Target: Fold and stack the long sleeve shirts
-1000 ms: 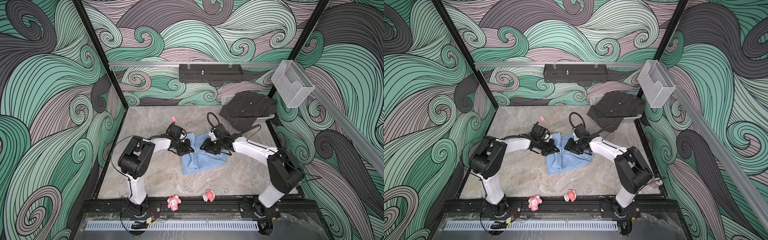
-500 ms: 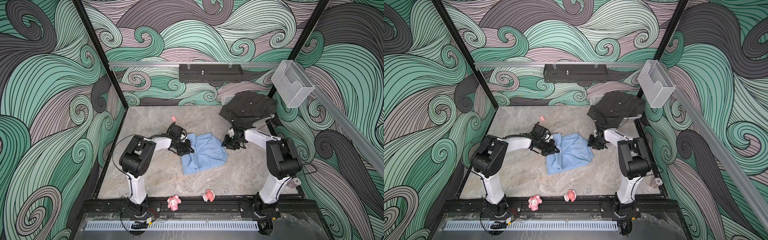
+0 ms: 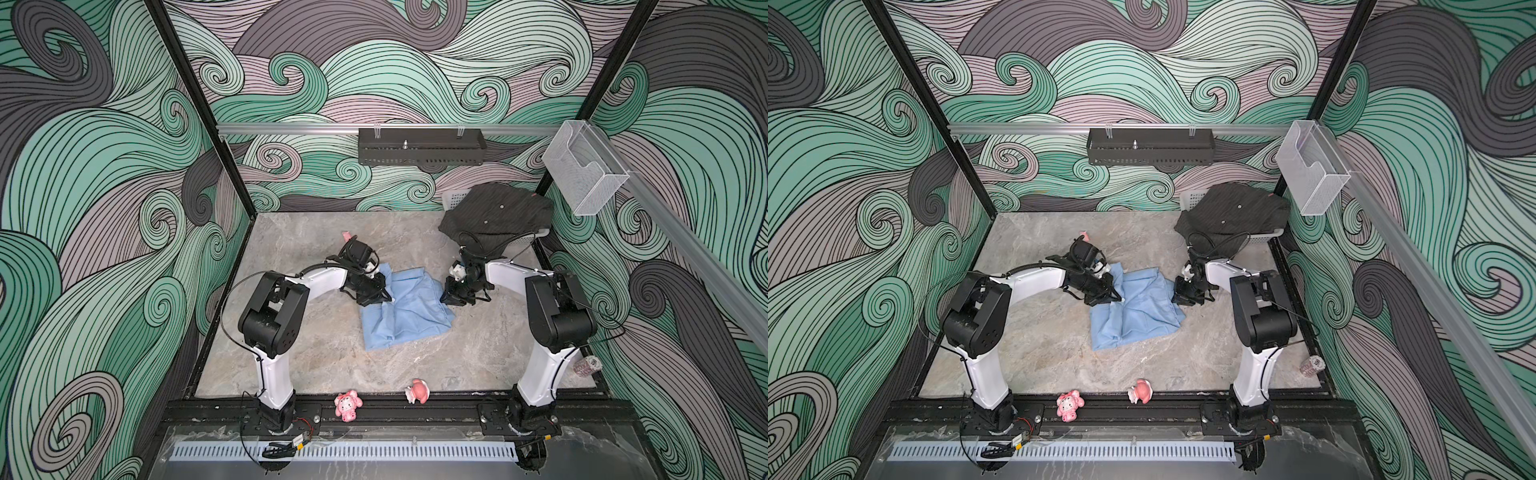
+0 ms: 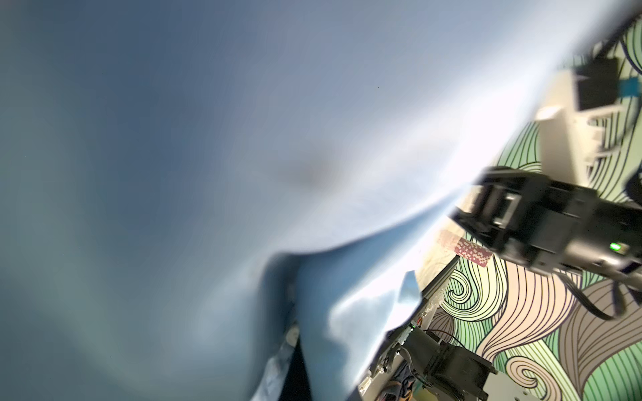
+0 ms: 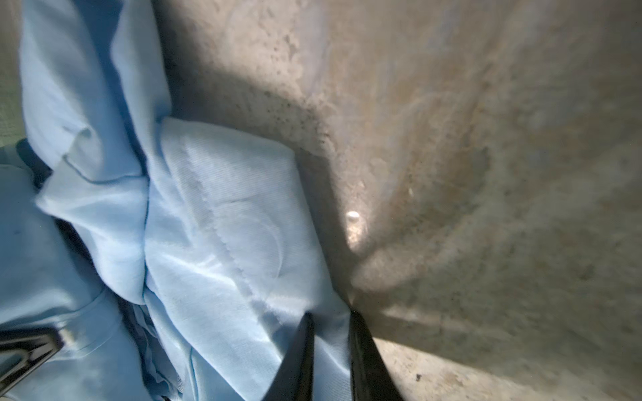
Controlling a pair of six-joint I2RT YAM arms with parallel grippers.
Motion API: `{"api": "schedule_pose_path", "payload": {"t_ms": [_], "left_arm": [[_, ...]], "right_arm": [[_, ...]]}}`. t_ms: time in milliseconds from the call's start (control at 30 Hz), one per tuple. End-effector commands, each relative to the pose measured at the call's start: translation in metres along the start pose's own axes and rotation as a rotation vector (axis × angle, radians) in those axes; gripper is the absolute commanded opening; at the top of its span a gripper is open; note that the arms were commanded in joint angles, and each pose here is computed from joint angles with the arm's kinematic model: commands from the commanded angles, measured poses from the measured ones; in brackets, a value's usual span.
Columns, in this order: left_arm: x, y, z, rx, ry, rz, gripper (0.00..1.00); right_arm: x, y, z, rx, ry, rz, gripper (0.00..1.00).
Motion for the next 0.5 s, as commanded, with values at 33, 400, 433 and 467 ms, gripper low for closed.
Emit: {"api": "schedule_pose_path", "payload": {"t_ms": [33,400,433,467], "left_arm": [[0.017,-0.011,-0.037,-0.057,0.033,-0.045,0.0],[-0.035,-0.008,-0.078,-0.092,0.081,-0.029,0.0],[-0.041,-0.006,-0.078,-0.091,0.087,-0.024,0.0],[-0.048,-0.005,-0.079,-0.087,0.091,-0.019,0.0]], "right_arm": [[0.006,-0.01,0.005,0.018,0.023,0.025,0.2],[0.01,-0.012,0.007,0.029,0.033,0.026,0.2],[0.01,-0.013,0.008,0.028,0.037,0.025,0.2],[0.011,-0.013,0.009,0.027,0.039,0.023,0.2]]}}
Point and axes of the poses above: each gripper's point midway between its finger pads, its own x axis back along the fingers, its own z axis along the line the jaws close on, y = z × x, the point moved 6 cm from there along x, back along the fingers, and after that the axes turned 7 degrees about x, right-handed, at the moved point
